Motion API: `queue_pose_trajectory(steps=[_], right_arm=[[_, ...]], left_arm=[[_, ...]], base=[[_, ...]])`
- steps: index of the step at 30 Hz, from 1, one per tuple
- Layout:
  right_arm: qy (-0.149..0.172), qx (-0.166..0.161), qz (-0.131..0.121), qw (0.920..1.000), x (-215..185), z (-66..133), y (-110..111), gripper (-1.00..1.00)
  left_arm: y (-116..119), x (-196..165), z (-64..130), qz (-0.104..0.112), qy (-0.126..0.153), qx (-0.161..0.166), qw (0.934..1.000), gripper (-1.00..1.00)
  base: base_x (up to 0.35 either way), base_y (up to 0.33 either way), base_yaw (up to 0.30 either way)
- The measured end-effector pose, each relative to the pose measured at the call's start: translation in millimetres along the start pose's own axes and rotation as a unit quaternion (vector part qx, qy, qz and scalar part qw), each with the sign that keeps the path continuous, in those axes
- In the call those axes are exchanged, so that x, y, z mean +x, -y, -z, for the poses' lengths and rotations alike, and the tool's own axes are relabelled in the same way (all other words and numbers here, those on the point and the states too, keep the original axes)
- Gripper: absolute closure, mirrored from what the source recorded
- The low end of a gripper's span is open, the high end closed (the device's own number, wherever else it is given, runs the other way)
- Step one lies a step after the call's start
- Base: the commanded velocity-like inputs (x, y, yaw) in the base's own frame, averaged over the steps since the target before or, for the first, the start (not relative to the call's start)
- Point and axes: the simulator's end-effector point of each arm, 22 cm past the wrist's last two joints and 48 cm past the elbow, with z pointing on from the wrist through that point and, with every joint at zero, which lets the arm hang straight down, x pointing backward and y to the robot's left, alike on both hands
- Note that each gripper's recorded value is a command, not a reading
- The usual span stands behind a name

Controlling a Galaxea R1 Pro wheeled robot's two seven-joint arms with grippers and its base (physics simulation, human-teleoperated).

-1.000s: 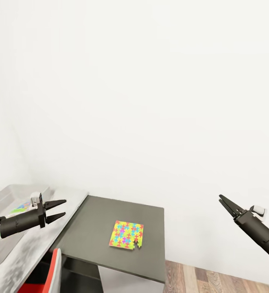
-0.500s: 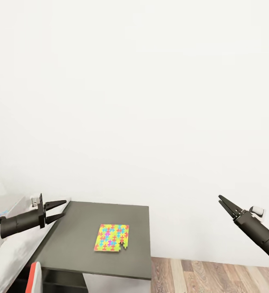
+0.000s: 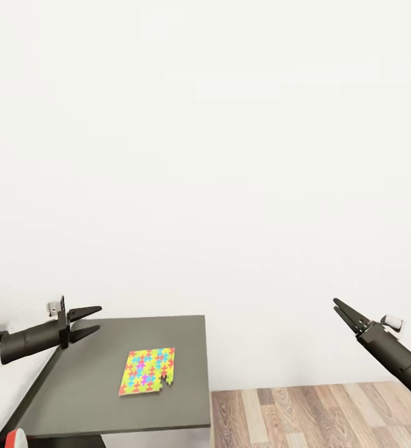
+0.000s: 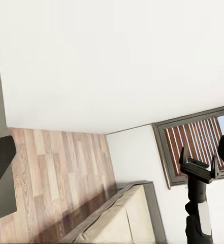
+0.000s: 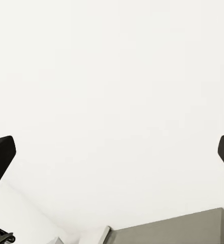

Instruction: Put all the toys in the child's room - the three board games (two on the bed and one on the table), the two jigsaw puzzles on the table, and the tennis ball on the table - inside the toy box on the table in the child's room.

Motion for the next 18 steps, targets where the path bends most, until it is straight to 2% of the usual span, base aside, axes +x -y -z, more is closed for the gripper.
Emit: queue_pose_trajectory(steps=[7,13,18], right_arm=[[0.0,0.0,0.001,1.0,-0.3,-0.1,-0.6,-1.0],[0.0,0.001,0.001,1.0,0.3,-0.5,-0.2,-1.0],[-0.002,0.002,0.001,1.0,1.7,-1.6,-0.2,-1.0]], left_arm=[[0.8,-0.3,0.5,-0.001,0.001,0.0,1.0,-1.0],[0.9,-0.4,0.6,-0.002,0.001,0.0,1.0,-1.0],[0.7,-0.5,0.6,-0.002,0.001,0.0,1.0,-1.0]], base=[[0.0,-0.007,-0.214],[0.0,-0.176,-0.033],[0.0,-0.061,-0.004]])
